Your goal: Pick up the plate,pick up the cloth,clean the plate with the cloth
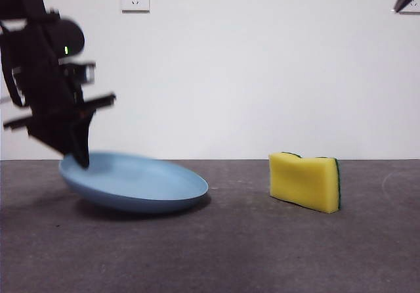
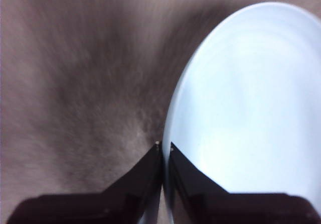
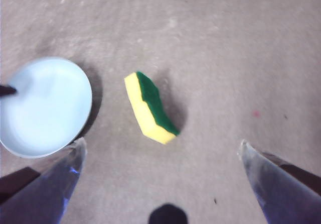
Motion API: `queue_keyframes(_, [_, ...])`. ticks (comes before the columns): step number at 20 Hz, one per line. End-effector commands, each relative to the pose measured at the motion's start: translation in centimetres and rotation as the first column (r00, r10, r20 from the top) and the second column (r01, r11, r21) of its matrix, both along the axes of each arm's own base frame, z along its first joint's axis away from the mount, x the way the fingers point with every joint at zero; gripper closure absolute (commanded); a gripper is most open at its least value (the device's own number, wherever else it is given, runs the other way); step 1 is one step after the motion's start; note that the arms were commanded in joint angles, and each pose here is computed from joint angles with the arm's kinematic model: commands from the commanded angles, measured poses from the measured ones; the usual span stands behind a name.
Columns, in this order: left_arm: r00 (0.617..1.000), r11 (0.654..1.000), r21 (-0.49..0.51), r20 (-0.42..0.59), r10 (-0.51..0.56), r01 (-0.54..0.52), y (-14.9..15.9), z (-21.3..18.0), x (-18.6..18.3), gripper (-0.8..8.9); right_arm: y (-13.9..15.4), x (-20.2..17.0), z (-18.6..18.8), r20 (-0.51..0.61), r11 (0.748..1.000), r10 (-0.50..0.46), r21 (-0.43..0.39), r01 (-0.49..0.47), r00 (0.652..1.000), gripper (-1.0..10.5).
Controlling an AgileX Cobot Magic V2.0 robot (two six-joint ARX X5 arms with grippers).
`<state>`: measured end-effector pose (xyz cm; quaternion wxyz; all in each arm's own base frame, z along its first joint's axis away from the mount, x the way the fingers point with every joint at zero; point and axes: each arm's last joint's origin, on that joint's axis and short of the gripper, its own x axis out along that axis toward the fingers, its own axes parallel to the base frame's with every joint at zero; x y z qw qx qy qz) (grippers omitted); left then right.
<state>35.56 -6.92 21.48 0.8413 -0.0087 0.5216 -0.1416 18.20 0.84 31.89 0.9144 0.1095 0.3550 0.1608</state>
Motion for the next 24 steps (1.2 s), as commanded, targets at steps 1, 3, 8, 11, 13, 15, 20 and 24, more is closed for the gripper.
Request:
queue_keyframes(1, [0.996,1.000,-0.006,0.087,-0.007,0.008,0.3,2.9,-1.2,8.21,0.6,1.9,0.4,-0.008,0.999,0.047,-0.027,-0.047,0.999,4.2])
queue_keyframes(3, [0.987,1.000,-0.019,0.161,-0.005,0.008,0.5,5.5,-2.5,8.21,1.5,4.3,0.1,-0.044,0.996,0.048,-0.069,-0.051,0.998,4.1])
queue_keyframes(8, [0.952,0.999,-0.043,0.306,0.002,0.012,1.2,10.9,-6.4,8.21,4.6,10.6,-3.7,-0.113,0.968,0.029,-0.246,-0.056,0.993,4.1])
queue_keyframes(11, [0.934,0.999,-0.051,0.358,0.005,0.014,1.6,12.9,-8.4,8.21,6.9,13.5,-7.6,-0.142,0.900,0.026,-0.428,-0.085,0.990,4.1])
queue_keyframes(13, [0.923,0.999,-0.053,0.385,0.010,0.011,1.8,13.9,-9.6,8.21,8.2,14.6,-9.8,-0.170,0.878,0.049,-0.462,-0.124,0.984,4.1])
queue_keyframes(15, [0.911,0.998,-0.057,0.412,0.012,0.013,2.0,14.7,-10.5,8.21,9.0,15.1,-11.5,-0.210,0.876,0.076,-0.453,-0.166,0.975,4.1])
queue_keyframes(20, [0.906,0.999,-0.048,0.424,0.002,0.020,2.1,15.2,-11.2,8.21,11.0,14.2,-12.3,-0.297,0.900,0.217,-0.308,-0.308,0.930,4.1])
queue_keyframes(24, [0.912,0.999,-0.045,0.411,0.000,0.021,2.1,15.0,-11.3,8.21,12.7,13.3,-10.9,-0.268,0.902,0.291,-0.243,-0.357,0.918,4.1])
